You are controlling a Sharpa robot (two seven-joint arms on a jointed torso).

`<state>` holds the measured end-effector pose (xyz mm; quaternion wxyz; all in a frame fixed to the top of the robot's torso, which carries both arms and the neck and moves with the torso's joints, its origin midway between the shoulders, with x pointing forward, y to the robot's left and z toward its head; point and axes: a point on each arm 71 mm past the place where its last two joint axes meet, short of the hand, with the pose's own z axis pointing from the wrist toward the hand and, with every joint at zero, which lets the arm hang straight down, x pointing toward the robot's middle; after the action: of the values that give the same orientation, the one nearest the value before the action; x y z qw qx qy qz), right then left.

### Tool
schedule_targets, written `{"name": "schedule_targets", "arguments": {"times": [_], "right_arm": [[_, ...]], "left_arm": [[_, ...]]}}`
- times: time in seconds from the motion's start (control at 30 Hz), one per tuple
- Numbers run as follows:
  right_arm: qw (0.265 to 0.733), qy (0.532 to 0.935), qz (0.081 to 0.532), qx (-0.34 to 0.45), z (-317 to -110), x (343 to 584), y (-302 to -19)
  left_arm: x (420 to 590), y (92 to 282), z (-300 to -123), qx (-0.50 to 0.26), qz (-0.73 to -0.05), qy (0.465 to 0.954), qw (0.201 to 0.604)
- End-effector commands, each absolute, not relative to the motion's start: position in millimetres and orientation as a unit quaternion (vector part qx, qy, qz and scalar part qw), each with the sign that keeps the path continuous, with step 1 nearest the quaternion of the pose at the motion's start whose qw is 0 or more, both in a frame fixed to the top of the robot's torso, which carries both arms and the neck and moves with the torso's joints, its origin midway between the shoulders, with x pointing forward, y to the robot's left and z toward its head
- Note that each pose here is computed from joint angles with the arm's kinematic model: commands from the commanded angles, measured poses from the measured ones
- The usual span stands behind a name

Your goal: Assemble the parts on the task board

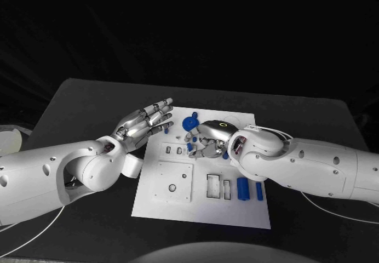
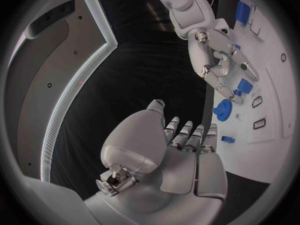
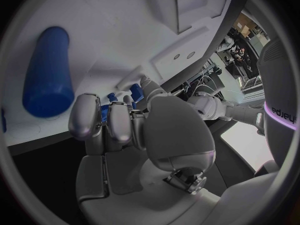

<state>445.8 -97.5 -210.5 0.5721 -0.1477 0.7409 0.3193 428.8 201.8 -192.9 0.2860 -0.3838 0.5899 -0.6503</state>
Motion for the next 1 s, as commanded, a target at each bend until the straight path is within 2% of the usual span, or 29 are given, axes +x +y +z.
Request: {"name": "schedule_targets", "arguments": {"times": [0.03, 0.27, 0.57, 0.63, 0.77, 0.9, 1.0], "right_arm": [[0.578, 0.729, 0.331, -0.155, -209, 445, -99], [0.607, 0.689, 0.373, -0.135, -197, 443, -109], [0.639, 0.633, 0.43, -0.082, -152, 443, -130], [0.645, 0.623, 0.437, -0.063, -138, 446, -139], [0.657, 0.614, 0.437, -0.04, -123, 452, -155], [0.667, 0.611, 0.425, -0.024, -120, 459, -172], [0.67, 0.617, 0.413, -0.013, -123, 464, -184]], "left_arm": [[428.1, 199.6, -192.0, -0.378, -0.659, 0.588, 0.278], [427.9, 200.3, -191.3, -0.376, -0.657, 0.586, 0.289], [426.2, 206.0, -186.3, -0.366, -0.643, 0.583, 0.336], [427.8, 208.3, -181.9, -0.357, -0.633, 0.581, 0.367], [431.1, 212.2, -172.7, -0.337, -0.604, 0.581, 0.429], [438.0, 214.2, -159.1, -0.303, -0.558, 0.599, 0.488], [444.7, 213.5, -152.4, -0.273, -0.508, 0.639, 0.508]]}}
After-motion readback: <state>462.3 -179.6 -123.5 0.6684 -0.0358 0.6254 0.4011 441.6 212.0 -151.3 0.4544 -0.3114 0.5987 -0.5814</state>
